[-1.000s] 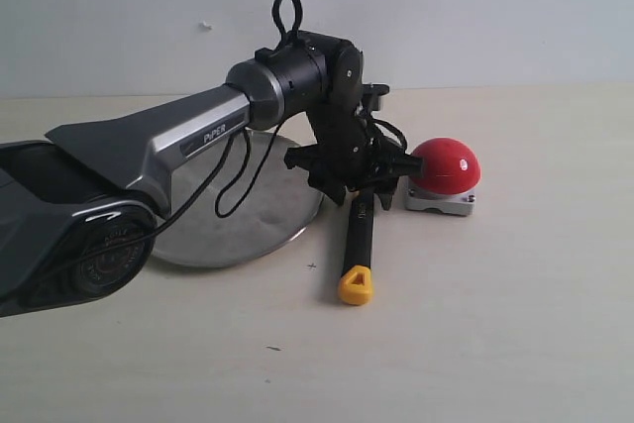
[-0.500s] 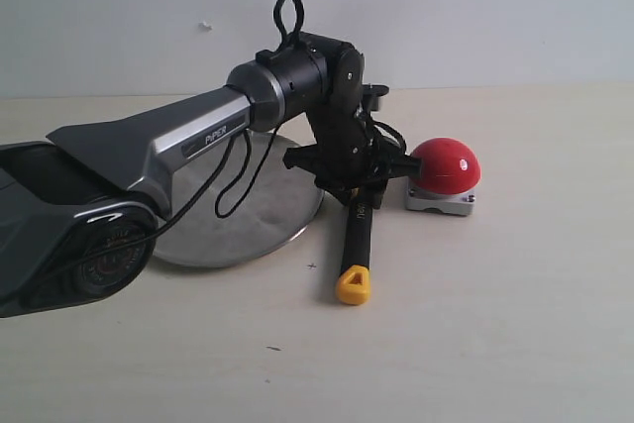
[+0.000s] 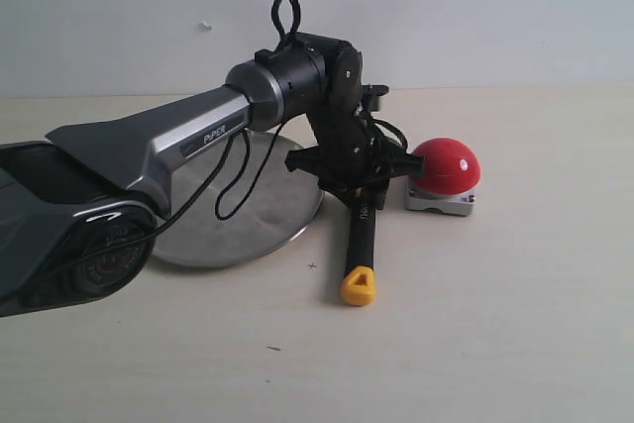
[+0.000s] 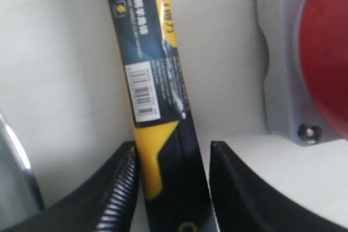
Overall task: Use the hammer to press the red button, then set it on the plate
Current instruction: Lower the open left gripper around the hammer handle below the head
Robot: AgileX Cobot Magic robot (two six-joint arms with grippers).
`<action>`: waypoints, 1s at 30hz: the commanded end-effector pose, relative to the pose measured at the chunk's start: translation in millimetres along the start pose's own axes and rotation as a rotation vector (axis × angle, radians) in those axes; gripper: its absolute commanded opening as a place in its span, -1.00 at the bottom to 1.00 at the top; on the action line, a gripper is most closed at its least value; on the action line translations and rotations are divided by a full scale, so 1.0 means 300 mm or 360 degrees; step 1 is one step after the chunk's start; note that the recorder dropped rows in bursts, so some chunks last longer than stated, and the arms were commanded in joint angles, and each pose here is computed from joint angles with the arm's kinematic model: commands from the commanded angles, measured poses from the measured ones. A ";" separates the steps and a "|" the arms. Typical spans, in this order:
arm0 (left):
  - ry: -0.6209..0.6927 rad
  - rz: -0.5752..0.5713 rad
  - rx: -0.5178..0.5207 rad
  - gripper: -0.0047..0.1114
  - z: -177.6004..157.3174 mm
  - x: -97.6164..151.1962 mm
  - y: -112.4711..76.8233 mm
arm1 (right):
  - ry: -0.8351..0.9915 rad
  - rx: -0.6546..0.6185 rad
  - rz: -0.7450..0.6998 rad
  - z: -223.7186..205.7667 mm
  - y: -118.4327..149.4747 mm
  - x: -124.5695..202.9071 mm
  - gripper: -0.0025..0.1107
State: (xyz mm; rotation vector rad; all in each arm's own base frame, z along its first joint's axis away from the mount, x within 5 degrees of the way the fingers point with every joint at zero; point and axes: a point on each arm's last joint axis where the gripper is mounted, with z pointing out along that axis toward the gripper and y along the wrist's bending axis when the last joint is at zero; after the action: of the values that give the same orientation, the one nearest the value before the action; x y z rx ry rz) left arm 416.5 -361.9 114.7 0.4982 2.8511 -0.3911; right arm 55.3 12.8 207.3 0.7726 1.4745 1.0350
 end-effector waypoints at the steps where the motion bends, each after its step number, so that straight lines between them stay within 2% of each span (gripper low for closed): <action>1: 0.0004 -0.0089 0.0042 -0.20 0.009 0.003 -0.011 | -0.0007 -0.0004 -0.0009 -0.001 -0.004 0.001 -0.96; 6: 0.0009 -0.0122 0.0033 -0.22 0.008 0.002 -0.006 | -0.0007 -0.0004 -0.0009 -0.001 -0.004 0.001 -0.96; 8: 0.0009 -0.0129 0.0033 -0.32 0.008 0.002 -0.006 | -0.0007 -0.0004 -0.0009 -0.001 -0.004 0.001 -0.96; 13: 0.0008 -0.0152 0.0031 -0.91 0.008 0.002 -0.006 | -0.0007 -0.0004 -0.0009 -0.001 -0.004 0.001 -0.96; 30: 0.0126 -0.0326 -0.0043 -0.92 0.007 0.026 0.006 | -0.0007 -0.0004 -0.0009 -0.001 -0.004 0.001 -0.96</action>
State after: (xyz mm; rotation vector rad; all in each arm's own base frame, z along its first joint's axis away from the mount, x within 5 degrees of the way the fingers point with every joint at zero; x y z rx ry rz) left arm 413.3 -361.2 114.6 0.2426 2.9421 -0.4183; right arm 55.3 12.8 207.3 0.7726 1.4745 1.0350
